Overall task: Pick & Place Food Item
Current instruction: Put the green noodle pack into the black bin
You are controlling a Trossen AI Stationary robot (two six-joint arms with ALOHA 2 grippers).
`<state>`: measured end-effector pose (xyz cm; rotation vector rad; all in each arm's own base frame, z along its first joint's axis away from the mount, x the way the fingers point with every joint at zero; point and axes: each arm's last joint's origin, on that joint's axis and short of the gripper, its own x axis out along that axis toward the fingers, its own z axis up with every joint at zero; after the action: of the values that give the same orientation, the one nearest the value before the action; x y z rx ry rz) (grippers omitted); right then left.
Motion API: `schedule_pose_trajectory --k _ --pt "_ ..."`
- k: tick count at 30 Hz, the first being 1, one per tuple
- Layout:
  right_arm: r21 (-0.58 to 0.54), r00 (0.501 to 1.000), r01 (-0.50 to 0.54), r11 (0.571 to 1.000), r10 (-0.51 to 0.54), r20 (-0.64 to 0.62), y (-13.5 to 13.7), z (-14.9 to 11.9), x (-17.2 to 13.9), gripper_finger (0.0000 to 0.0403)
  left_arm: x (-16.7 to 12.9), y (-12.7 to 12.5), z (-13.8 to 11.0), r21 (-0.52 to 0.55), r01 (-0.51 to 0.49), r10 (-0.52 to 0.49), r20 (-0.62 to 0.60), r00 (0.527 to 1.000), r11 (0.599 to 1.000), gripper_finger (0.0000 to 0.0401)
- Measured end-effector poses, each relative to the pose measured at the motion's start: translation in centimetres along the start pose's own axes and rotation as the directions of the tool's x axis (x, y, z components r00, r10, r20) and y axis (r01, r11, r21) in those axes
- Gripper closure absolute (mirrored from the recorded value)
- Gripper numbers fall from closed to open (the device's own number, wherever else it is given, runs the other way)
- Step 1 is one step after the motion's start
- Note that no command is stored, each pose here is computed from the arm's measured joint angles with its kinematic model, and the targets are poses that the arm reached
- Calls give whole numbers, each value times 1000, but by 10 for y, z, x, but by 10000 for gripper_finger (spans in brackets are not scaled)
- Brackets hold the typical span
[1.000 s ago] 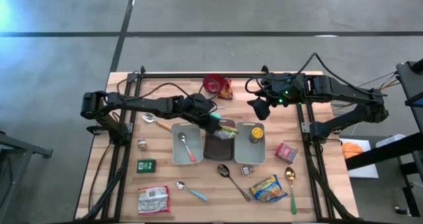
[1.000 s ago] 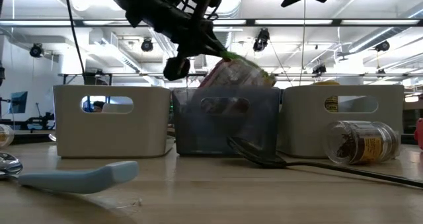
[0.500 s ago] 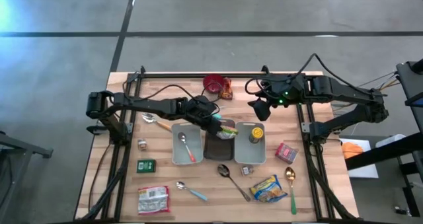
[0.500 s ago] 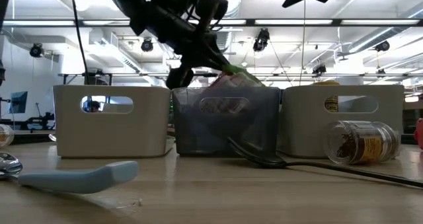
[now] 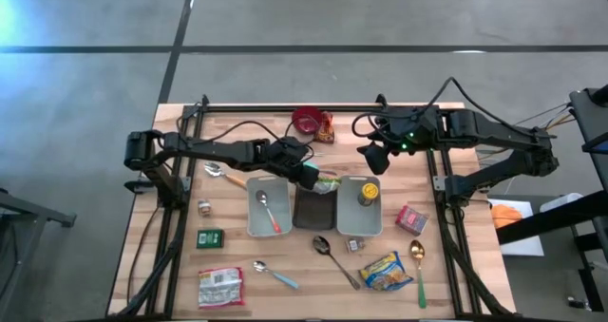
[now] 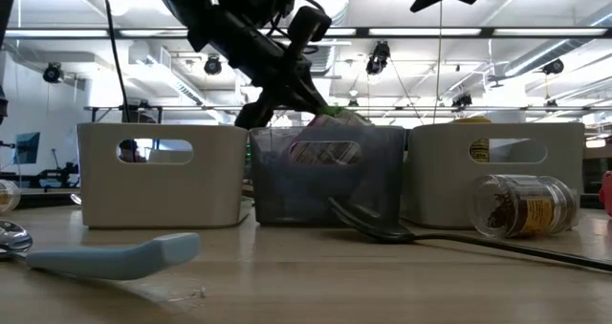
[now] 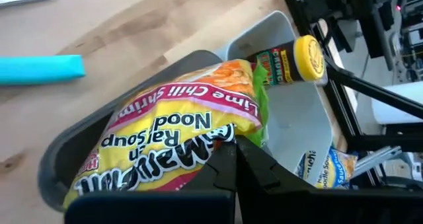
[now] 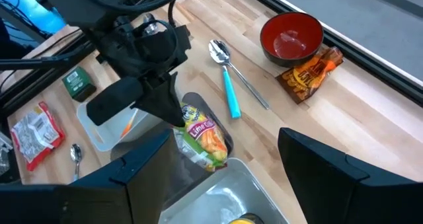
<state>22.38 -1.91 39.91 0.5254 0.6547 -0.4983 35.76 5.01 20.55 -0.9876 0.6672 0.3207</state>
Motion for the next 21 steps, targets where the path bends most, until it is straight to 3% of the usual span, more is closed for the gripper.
schedule_pose_trajectory --k 13,21 --pt "-5 1000 0 1000 0 0 0 0 0 135 -1 8 -3 -72 -120 122 27 992 990 401" --pt "-5 1000 0 1000 0 1 0 0 0 135 -5 2 -1 -65 -65 67 26 997 996 401"
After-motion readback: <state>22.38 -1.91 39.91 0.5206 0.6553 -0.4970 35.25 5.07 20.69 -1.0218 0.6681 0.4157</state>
